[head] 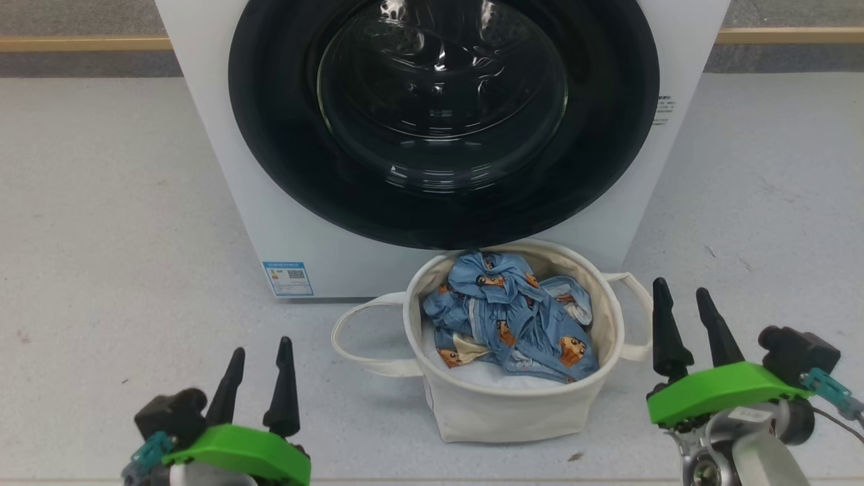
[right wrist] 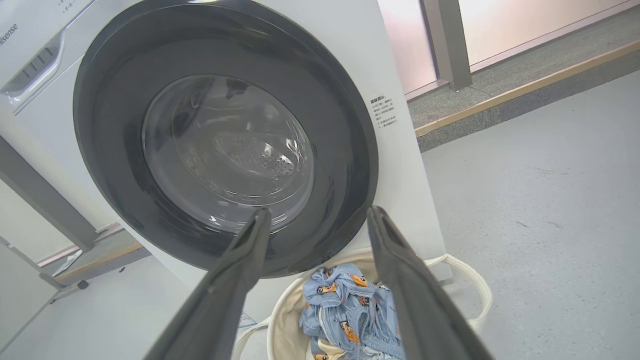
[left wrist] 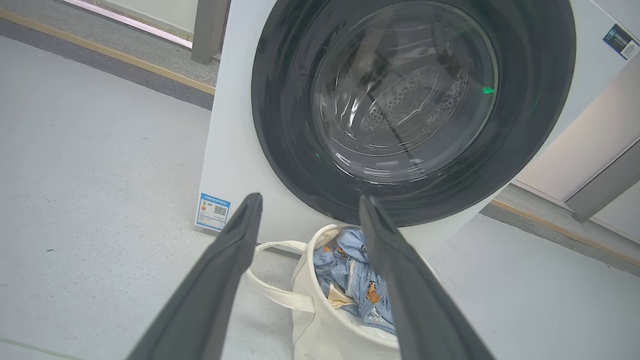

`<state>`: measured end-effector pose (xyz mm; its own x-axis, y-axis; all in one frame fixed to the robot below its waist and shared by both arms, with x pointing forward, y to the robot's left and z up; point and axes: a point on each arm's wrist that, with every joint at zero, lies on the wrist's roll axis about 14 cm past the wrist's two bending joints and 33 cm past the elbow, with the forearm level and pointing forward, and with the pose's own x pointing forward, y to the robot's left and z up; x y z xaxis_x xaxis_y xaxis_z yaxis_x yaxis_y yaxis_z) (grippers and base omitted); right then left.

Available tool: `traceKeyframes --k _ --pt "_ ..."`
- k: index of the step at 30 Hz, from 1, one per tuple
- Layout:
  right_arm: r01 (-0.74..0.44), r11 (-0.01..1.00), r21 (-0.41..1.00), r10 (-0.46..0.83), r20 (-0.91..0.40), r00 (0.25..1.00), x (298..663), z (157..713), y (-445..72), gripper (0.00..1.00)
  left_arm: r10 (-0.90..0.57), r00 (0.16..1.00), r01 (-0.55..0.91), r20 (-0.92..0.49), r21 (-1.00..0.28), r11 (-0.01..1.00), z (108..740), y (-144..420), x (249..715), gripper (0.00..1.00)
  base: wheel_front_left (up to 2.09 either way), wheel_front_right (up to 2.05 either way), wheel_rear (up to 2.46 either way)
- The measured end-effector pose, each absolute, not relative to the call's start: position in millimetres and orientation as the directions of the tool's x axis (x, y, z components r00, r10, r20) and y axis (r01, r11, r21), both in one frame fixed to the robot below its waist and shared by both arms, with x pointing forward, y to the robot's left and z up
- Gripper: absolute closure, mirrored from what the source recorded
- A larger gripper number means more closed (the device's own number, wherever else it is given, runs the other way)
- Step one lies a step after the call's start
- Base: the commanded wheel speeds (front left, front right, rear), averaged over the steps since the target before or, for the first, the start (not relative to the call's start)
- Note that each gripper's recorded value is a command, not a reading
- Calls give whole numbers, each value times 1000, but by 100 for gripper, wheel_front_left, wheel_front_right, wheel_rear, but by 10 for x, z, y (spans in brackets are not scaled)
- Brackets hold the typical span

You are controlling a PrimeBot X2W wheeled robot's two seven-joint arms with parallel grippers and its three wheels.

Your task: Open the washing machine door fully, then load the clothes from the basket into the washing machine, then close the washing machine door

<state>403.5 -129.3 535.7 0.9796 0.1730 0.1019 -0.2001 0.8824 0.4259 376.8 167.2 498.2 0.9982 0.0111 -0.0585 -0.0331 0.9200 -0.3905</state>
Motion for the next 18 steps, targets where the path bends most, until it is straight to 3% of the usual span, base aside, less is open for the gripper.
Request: traceKeyframes --k 18 --pt "-189 940 284 174 77 982 4015 5216 -1311 0 -11 997 -4 -81 -183 983 4807 1571 3726 0 0 0 0"
